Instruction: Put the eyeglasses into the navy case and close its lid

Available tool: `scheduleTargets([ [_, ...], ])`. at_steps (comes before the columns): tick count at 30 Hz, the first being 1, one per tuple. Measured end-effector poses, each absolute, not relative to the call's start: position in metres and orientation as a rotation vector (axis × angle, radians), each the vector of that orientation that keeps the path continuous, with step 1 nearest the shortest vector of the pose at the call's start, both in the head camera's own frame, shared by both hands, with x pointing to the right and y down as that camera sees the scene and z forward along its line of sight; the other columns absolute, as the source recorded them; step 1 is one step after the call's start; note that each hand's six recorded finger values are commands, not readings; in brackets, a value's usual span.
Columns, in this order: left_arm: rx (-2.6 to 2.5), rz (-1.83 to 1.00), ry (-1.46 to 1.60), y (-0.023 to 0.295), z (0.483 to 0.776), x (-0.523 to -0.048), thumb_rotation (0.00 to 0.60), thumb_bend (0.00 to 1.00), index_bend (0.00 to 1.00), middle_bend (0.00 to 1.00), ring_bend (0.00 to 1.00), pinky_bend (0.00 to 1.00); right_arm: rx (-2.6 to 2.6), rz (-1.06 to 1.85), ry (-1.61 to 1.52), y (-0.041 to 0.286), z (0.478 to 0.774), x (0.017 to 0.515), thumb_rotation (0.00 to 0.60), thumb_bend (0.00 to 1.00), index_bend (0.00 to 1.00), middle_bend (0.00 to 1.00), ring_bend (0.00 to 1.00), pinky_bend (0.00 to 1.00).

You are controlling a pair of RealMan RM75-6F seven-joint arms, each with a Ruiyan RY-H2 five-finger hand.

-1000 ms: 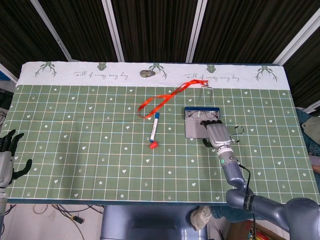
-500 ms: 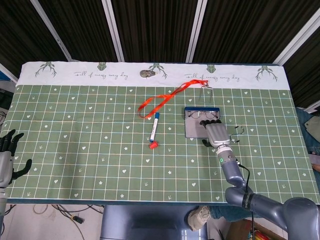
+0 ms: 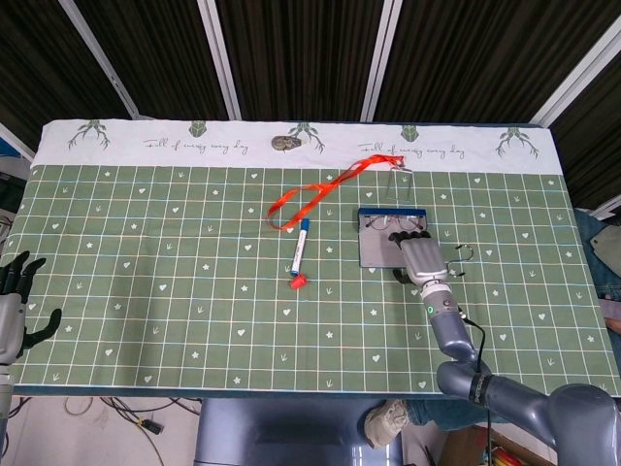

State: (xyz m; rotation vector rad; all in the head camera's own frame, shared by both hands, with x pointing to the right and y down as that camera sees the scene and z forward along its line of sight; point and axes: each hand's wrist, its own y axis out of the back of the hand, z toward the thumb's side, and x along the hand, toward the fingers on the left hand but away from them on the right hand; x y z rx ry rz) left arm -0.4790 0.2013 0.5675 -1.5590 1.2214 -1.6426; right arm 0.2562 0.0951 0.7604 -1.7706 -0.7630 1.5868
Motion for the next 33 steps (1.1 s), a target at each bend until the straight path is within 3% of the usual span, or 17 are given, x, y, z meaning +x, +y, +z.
scheduleTargets([
  [14,-1.559,-1.645,1.221,0.201,0.568,-0.479,0.6,0.36,0.12,0.0,0.0,0.0,-1.779,1.556,-0.808,0.091,0.758,0.248,0.6,0.45,0.36,0.36,0.31,0.23],
  [33,-1.563,-1.65,1.217,0.202,0.568,-0.48,0.6,0.36,0.12,0.0,0.0,0.0,-1.717,1.511,-0.861,0.07,0.752,0.246,0.6,0.49,0.37,0.37,0.33,0.23],
])
